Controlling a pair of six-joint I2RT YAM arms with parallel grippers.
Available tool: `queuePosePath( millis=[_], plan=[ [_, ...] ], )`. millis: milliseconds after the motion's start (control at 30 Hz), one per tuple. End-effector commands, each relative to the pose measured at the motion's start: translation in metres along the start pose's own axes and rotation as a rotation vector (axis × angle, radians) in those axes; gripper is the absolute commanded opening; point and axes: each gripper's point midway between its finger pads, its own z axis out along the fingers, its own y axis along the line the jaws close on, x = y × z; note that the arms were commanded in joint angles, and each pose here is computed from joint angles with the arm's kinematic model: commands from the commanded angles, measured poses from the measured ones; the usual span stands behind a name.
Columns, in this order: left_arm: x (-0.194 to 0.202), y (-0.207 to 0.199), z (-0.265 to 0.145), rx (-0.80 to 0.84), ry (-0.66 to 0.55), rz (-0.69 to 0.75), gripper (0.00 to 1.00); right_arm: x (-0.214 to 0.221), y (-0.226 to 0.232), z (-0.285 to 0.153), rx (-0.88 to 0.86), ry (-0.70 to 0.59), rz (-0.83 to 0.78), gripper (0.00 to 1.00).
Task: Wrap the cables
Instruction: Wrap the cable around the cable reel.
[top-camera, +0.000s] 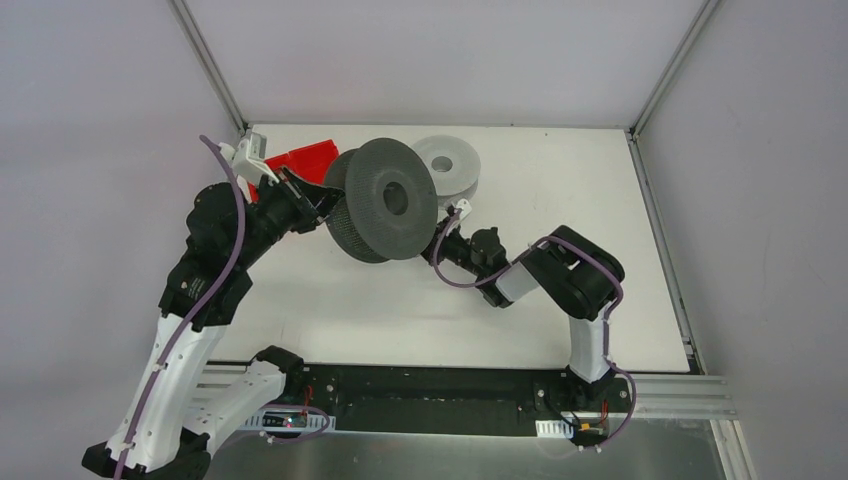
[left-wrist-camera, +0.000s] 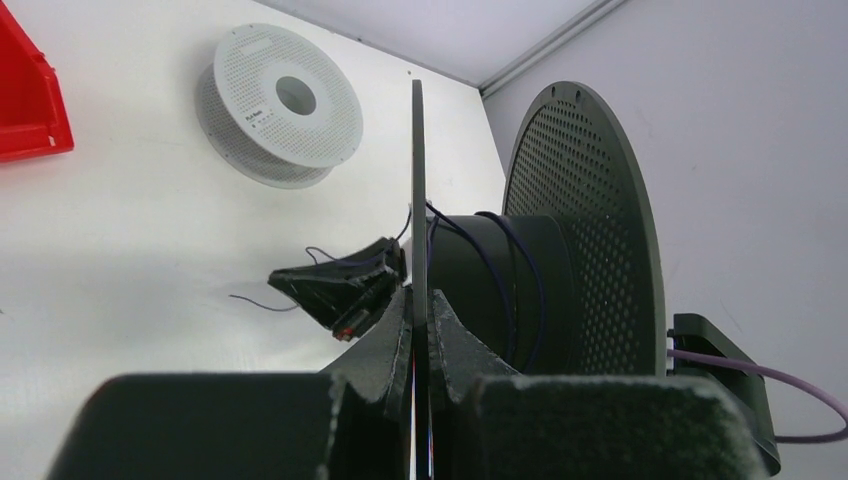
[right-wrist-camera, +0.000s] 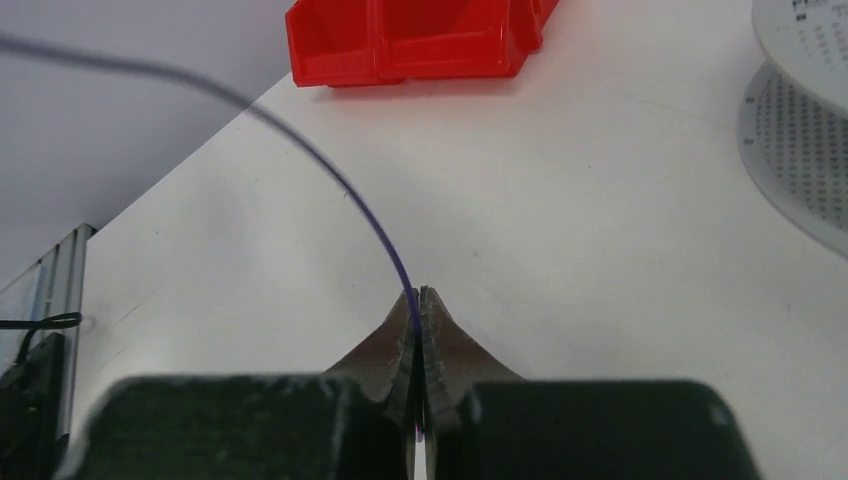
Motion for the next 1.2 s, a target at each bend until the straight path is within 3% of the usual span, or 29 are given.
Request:
queuePosePath(
  millis=[0, 133, 233, 333, 533, 700, 900, 1167],
  plan=[
    [-0.052, -0.031, -0.013, 0.082, -0.198, 0.021, 0.00, -0.020, 0.029, -0.017, -0.076, -0.084, 0.108, 0.00],
    [-0.053, -0.018, 0.003, 0.029, -0.202, 0.098, 0.00, -0.008, 0.071, -0.040, -0.076, -0.026, 0.014, 0.00],
    [-0.045, 0.004, 0.020, -0.041, -0.172, 0.196, 0.00, -0.002, 0.096, -0.052, -0.039, 0.111, -0.131, 0.00],
    [-0.033, 0.021, 0.034, -0.092, -0.130, 0.283, 0.00, -0.024, 0.118, -0.063, -0.011, 0.229, -0.242, 0.00],
    [-0.006, 0.058, 0.055, -0.218, -0.035, 0.508, 0.00, -0.087, 0.162, -0.083, -0.035, 0.263, -0.359, 0.00],
    [0.044, 0.065, 0.062, -0.123, 0.169, 0.672, 0.00, -0.133, 0.162, -0.082, 0.025, 0.295, -0.502, 0.00],
    [0.086, 0.068, 0.052, -0.007, 0.355, 0.725, 0.00, -0.160, 0.135, -0.075, 0.070, 0.330, -0.530, 0.00],
    [0.119, 0.060, 0.035, 0.145, 0.549, 0.751, 0.00, -0.145, 0.093, -0.068, 0.055, 0.435, -0.471, 0.01]
  ],
)
